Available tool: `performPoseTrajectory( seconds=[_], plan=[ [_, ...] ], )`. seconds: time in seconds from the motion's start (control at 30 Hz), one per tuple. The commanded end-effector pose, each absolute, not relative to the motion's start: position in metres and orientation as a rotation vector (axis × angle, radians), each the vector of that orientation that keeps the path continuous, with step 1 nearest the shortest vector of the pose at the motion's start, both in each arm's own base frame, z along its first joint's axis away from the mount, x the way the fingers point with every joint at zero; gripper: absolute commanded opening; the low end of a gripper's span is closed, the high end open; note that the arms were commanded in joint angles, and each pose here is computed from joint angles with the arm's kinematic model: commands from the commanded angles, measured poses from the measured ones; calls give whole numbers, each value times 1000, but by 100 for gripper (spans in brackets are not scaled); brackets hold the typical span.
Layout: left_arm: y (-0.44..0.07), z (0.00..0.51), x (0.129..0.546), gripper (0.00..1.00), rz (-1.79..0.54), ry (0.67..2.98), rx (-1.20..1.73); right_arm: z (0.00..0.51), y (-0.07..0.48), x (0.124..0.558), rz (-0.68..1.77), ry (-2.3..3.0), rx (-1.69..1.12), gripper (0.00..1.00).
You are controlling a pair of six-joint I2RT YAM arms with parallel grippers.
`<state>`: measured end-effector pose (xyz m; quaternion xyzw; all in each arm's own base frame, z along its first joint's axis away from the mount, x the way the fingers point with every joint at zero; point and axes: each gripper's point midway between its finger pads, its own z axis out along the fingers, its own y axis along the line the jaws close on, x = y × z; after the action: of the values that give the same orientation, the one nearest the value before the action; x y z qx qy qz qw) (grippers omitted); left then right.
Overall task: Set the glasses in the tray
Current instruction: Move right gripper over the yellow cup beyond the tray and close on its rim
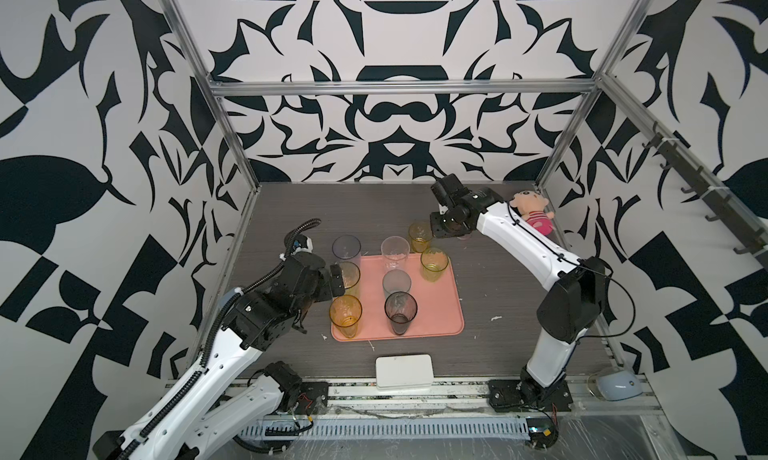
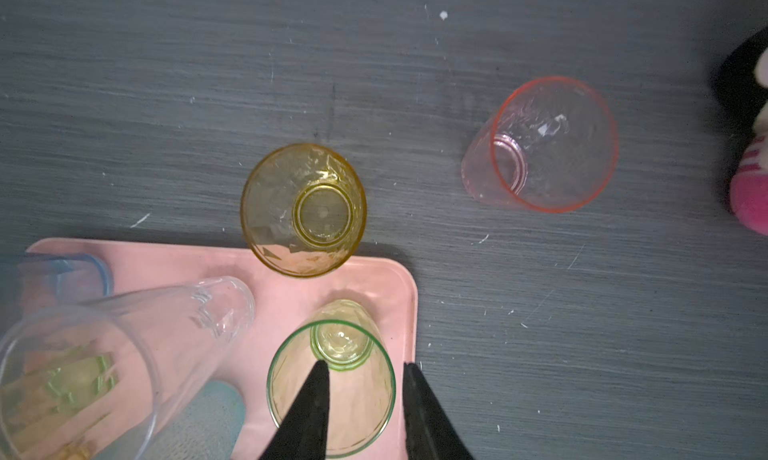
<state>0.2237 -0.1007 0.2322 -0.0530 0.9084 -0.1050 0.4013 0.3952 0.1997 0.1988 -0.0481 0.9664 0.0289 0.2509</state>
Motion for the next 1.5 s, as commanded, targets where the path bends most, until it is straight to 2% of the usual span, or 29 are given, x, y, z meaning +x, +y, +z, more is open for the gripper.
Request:
performPoseTrajectory(
  seconds=[0.0, 0.37, 1.0, 1.33, 1.47],
  plan=[
    [-99, 235, 223, 99, -264, 2296, -144, 214, 197, 414, 37, 2560, -142, 36],
    [-97, 234, 221, 99, -256, 2301, -147, 181, 206, 452, 107, 2654, -99, 37],
    [-95, 227, 219, 100, -256, 2310, -159, 135, 212, 465, 139, 2775, -65, 37],
    [-94, 226, 217, 99, -254, 2310, -160, 122, 212, 470, 125, 2808, -57, 31],
    [-94, 226, 218, 99, -255, 2309, -161, 119, 213, 470, 126, 2813, -57, 24]
  ],
)
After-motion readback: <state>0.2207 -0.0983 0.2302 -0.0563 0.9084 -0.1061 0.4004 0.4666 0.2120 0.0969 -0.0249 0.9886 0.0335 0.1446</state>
